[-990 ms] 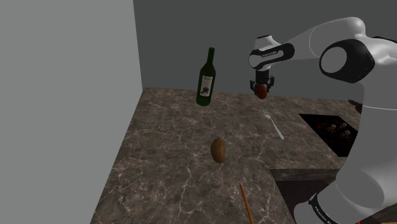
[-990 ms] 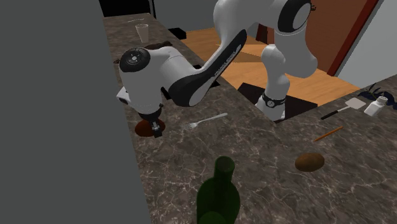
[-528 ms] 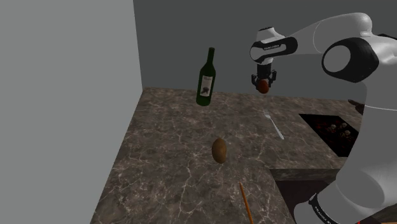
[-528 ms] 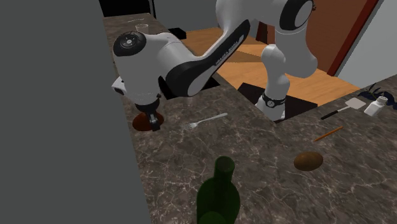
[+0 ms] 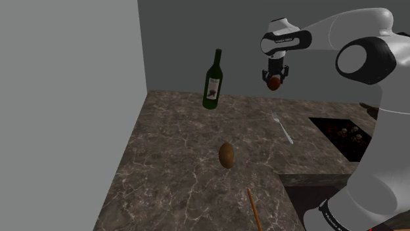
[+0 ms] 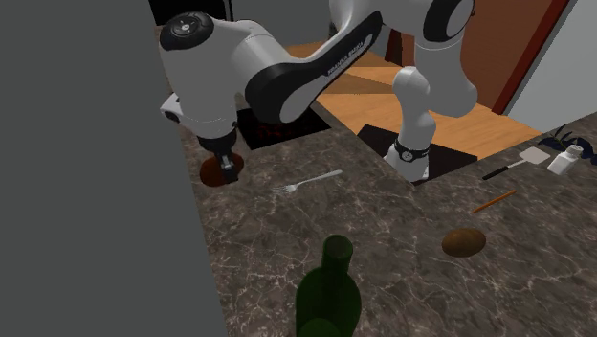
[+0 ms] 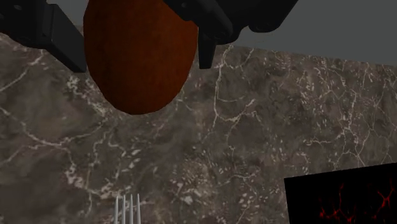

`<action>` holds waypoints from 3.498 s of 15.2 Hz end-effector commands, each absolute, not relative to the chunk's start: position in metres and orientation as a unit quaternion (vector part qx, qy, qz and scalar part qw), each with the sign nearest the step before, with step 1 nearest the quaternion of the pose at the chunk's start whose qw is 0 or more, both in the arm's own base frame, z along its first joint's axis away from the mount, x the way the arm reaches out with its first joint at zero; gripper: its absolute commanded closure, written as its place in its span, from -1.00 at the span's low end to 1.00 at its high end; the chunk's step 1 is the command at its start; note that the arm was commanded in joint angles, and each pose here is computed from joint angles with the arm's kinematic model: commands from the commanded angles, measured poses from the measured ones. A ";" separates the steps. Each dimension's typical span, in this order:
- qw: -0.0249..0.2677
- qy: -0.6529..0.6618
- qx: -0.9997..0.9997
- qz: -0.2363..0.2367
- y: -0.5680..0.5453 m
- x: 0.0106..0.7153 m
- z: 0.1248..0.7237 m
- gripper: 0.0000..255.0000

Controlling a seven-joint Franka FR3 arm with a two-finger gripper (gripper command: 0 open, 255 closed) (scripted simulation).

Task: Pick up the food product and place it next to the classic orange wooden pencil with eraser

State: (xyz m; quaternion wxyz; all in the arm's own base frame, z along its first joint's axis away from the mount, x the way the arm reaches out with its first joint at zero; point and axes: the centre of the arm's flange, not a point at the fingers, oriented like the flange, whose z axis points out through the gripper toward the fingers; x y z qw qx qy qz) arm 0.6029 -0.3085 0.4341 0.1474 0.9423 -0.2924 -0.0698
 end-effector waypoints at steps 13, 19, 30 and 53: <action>0.147 -0.292 0.942 -0.070 -0.235 0.574 0.472 1.00; 0.147 -0.292 0.942 -0.070 -0.161 0.545 0.472 1.00; 0.147 -0.292 0.942 -0.070 -0.026 0.493 0.473 1.00; 0.147 -0.292 0.942 -0.070 0.258 0.384 0.474 1.00</action>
